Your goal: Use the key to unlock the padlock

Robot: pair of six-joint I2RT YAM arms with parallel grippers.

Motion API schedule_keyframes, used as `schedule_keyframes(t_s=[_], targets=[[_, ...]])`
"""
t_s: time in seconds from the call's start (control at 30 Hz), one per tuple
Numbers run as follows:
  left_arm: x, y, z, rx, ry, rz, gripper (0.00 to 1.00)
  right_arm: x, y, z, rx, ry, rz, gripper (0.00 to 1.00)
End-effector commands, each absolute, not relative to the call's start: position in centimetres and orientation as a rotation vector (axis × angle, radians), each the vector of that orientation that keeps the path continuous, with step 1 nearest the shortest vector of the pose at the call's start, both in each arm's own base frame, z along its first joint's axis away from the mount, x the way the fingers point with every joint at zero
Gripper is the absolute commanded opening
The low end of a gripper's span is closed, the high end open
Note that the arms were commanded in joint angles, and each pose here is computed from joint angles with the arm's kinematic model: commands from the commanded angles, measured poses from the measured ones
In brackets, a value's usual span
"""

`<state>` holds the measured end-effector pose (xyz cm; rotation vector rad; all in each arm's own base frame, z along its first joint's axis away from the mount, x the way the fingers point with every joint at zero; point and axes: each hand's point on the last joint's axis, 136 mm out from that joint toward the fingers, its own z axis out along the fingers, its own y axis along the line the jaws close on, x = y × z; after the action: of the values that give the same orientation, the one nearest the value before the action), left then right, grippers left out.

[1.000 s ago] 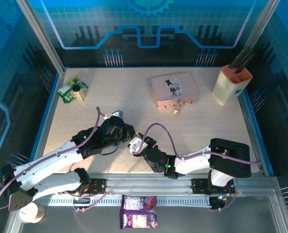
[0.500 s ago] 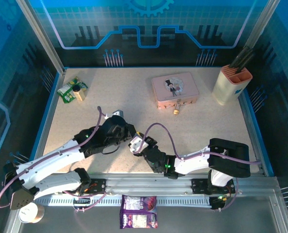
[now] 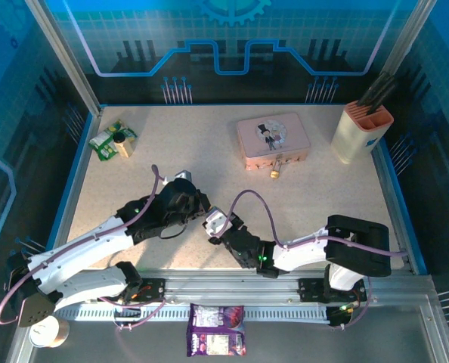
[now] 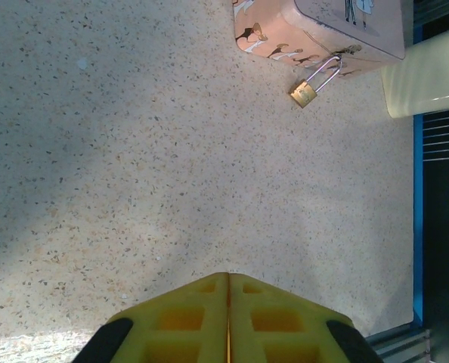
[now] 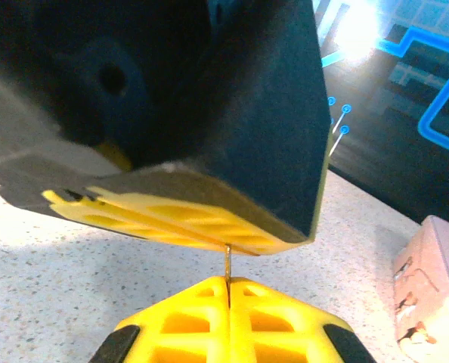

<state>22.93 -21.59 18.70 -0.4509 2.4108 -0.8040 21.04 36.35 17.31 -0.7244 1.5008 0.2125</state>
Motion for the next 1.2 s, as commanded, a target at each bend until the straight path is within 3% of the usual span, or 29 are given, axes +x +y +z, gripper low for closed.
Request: schedule_keyframes(t_s=[0.0, 0.4, 0.63, 1.17], targets=[[22.0, -21.0, 16.7, -0.448, 2.478, -0.760, 0.09, 21.6, 36.1, 20.7, -0.581, 1.482, 0.356, 0.00], [22.0, -21.5, 17.2, -0.404, 2.455, -0.806, 0.26, 22.6, 35.9, 19.6, -0.569, 1.567, 0.447, 0.00], [22.3, -21.4, 17.5, -0.362, 2.431, -0.802, 0.31, 22.6, 35.4, 19.5, -0.572, 1.606, 0.511, 0.00], [23.2, -20.9, 16.9, -0.380, 2.439, -0.747, 0.07, 22.0, 35.6, 19.6, -0.593, 1.589, 0.547, 0.00]])
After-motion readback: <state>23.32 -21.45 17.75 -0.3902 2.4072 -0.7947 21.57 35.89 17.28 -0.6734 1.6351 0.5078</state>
